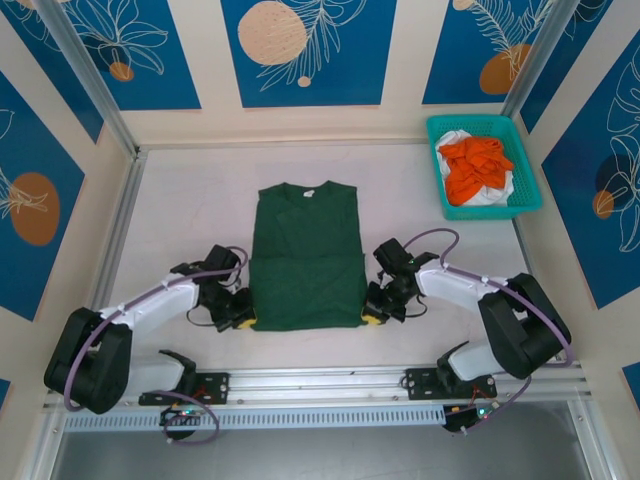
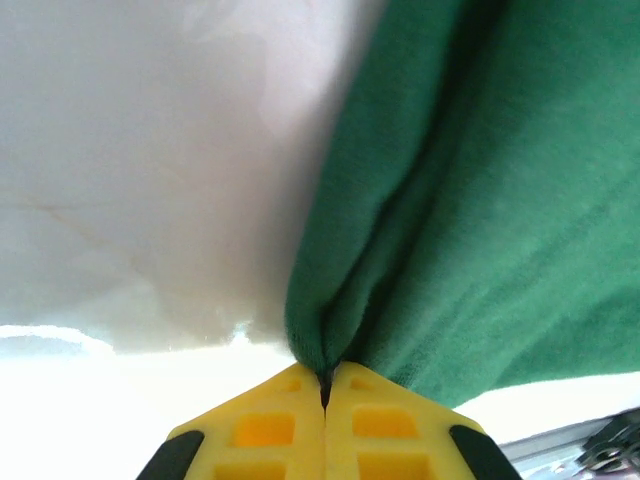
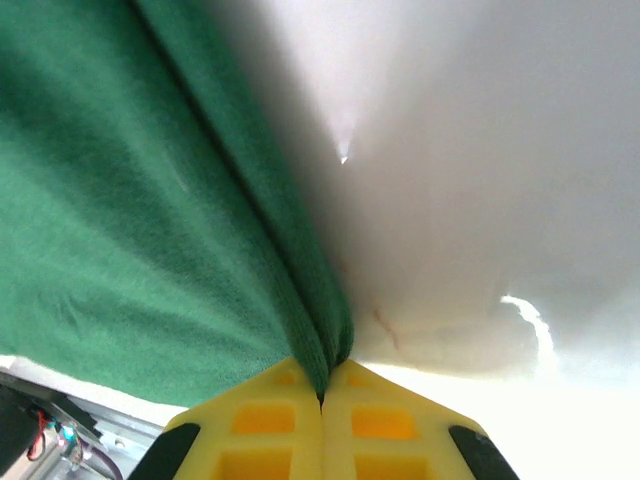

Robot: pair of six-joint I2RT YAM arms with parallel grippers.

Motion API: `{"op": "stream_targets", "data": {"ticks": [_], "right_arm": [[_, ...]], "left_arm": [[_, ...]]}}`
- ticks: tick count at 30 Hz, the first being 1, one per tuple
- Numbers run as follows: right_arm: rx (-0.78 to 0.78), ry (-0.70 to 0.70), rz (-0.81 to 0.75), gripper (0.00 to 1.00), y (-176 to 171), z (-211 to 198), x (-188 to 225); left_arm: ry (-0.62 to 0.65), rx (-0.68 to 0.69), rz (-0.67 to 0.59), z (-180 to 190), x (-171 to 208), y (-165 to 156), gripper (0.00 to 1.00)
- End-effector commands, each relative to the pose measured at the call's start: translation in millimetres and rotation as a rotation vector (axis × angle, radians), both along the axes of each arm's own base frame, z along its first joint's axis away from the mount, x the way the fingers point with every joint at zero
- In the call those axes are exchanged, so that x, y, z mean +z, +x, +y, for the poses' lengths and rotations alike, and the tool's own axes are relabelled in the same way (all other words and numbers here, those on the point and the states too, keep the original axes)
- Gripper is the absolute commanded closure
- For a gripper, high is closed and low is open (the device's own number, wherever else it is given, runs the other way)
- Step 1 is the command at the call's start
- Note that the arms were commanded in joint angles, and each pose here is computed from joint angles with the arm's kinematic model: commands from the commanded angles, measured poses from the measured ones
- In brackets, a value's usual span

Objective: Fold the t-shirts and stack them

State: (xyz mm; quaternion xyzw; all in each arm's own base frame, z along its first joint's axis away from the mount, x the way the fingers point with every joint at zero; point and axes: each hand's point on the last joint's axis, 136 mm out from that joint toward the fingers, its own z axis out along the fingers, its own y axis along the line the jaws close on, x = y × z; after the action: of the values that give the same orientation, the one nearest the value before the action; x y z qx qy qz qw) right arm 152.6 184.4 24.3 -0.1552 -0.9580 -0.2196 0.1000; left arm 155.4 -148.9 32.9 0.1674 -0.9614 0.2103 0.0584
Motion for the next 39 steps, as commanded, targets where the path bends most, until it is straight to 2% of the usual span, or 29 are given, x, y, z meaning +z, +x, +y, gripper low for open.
{"op": "stream_targets", "data": {"ticks": [1, 6, 13, 16, 21, 26, 29, 35, 39], "right_arm": [[0.033, -0.008, 0.069, 1.0, -30, -1, 6], [0.065, -0.015, 0.095, 1.0, -64, -3, 11], [0.043, 0.007, 0.084, 1.0, -95, -14, 32], [0.036, 0.033, 0.037, 1.0, -97, -17, 48], [0.04, 0.043, -0.011, 1.0, -93, -18, 74], [0.031, 0.056, -0.049, 1.0, -75, -9, 99], [-0.011, 0.033, -0.071, 1.0, -53, -9, 113], [-0.147, 0.059, -0.117, 1.0, 14, -8, 135], [-0.138, 0.055, -0.147, 1.0, 62, -9, 146]], "left_arm": [[0.028, -0.13, 0.026, 3, 14, -21, 1.0], [-0.014, -0.226, 0.083, 1, 30, -57, 1.0], [-0.108, -0.195, 0.126, -1, 53, -89, 1.0], [-0.161, -0.17, 0.112, -5, 69, -93, 1.0], [-0.238, -0.156, 0.047, -18, 102, -80, 1.0], [-0.249, -0.136, -0.028, -27, 133, -55, 1.0], [-0.286, -0.086, -0.088, -36, 152, -27, 1.0], [-0.311, 0.026, -0.173, -44, 170, 40, 1.0], [-0.348, 0.14, -0.219, -37, 178, 91, 1.0]]}}
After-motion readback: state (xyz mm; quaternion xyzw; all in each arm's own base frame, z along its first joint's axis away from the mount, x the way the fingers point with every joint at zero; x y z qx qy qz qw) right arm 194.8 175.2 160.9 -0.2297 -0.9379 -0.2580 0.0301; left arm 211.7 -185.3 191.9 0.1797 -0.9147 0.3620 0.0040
